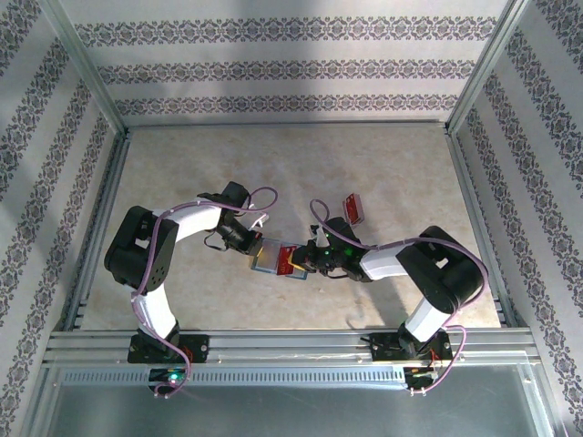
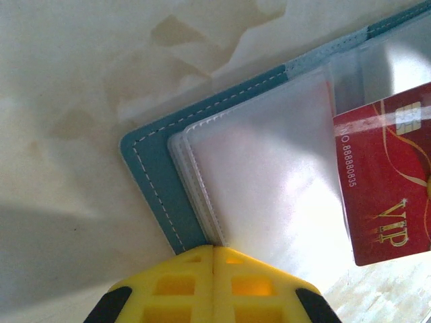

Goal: Put the credit cards into the card holder

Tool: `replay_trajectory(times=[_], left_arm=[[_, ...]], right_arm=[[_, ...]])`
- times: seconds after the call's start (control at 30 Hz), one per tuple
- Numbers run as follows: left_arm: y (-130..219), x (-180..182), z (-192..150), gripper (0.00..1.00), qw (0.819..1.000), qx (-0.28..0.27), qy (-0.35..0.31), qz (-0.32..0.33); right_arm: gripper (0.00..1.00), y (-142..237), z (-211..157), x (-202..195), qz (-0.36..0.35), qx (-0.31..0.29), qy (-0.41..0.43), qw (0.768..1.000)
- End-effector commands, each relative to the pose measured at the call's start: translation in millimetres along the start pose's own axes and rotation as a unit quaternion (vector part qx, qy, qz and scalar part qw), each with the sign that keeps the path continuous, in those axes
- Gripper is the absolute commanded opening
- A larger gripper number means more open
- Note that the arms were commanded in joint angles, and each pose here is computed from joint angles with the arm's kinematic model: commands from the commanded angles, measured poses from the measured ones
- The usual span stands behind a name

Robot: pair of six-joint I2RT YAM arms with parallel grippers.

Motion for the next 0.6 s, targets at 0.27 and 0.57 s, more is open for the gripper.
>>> replay_trajectory(times=[0.27, 0.57], left_arm=[[-13, 1, -2, 0.0, 1.0, 0.021, -0.01, 0.009], [-12, 0, -1, 0.0, 1.0, 0.018, -0.012, 0.011]], right_arm=[[0.0, -3, 6, -8, 0.003, -0.012, -0.011, 1.0], [0.0, -8, 11, -17, 0.004, -0.029, -0.016, 0.999]])
Point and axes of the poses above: each hand's point on the last joint's axis, 136 mm out from that joint toward the fingers, its own y axis back along the fingers, its own x axis along the line the jaws close on, z = x × y, the point moved 10 cm from there along y, back along the fingers, and after that the axes turned 9 degrees about -y, right-handed, at the moved point
